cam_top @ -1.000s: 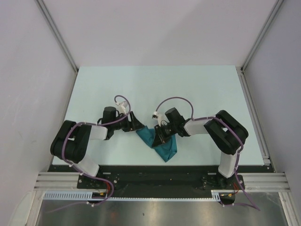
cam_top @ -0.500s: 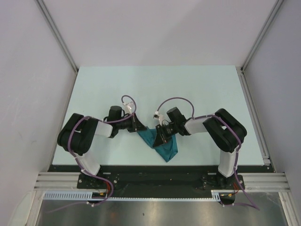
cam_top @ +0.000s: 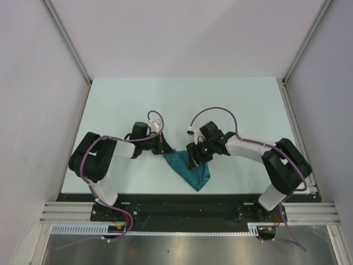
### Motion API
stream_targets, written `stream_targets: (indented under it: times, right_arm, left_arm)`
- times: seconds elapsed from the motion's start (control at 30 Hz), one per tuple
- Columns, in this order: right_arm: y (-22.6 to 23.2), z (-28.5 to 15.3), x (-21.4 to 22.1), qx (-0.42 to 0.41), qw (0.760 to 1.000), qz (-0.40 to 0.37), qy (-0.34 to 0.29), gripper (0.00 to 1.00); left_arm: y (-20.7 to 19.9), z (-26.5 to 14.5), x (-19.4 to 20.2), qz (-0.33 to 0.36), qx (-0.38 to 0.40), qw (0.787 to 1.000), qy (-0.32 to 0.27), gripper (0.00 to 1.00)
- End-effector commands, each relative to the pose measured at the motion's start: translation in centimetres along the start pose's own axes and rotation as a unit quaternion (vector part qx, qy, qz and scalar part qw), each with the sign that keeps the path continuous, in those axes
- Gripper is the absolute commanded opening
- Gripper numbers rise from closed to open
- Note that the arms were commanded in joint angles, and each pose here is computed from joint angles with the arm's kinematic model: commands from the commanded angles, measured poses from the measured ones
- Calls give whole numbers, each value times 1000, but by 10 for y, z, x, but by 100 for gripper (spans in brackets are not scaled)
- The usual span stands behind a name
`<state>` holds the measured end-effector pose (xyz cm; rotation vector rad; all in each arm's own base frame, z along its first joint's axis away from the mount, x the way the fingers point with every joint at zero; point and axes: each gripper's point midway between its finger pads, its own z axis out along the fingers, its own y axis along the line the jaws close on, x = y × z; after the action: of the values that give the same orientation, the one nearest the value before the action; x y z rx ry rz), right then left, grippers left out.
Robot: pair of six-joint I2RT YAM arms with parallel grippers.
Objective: Fold the napkin, place the utensils inside, and roll it up
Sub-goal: Roll the napkin with the utensil
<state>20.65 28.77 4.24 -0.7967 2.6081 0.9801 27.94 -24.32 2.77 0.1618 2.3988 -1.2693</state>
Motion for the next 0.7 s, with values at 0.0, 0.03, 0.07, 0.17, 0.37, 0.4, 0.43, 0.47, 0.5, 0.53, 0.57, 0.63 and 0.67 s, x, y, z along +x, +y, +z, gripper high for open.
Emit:
stream_targets:
  times: [0.0,0.03,0.07,0.17,0.37,0.4,0.43,0.47,0.5,0.53,0.57,0.63,0.67]
  right_arm:
    - [11,-23,-27,133,986,-83,-65,66]
    - [16,-23,-32,150,981,-95,-82,67]
    - [8,-28,-40,200,969,-100,-109,68]
    - [25,-25,-46,242,947,-138,-159,70]
    - [50,-4,-46,298,906,-233,-188,72]
    - [54,0,-46,300,900,-255,-186,72]
    - [59,5,-43,302,896,-270,-182,72]
    - [60,12,-40,305,894,-278,-175,72]
    - [60,18,-37,307,893,-285,-166,72]
    - [61,22,-34,307,891,-293,-159,72]
    - [58,28,-30,312,890,-298,-150,72]
    - [56,32,-28,320,885,-305,-145,72]
    - [53,35,-25,327,883,-306,-140,72]
  left_arm:
    - [4,4,1,14,-20,1000,14,0]
    - [5,4,1,12,-22,1000,16,0]
    - [4,5,-1,13,-22,1000,16,0]
    - [6,7,-1,11,-26,999,21,0]
    - [9,8,-1,8,-32,999,24,0]
    - [9,8,0,7,-32,999,25,0]
    - [10,8,-1,7,-34,999,25,0]
    - [9,8,-1,6,-33,999,25,0]
    - [9,8,-1,7,-32,999,24,0]
    - [9,8,-1,5,-32,999,25,0]
    - [8,8,-3,6,-32,999,22,0]
    - [7,8,-3,7,-32,999,22,0]
    - [7,8,-4,8,-32,999,21,0]
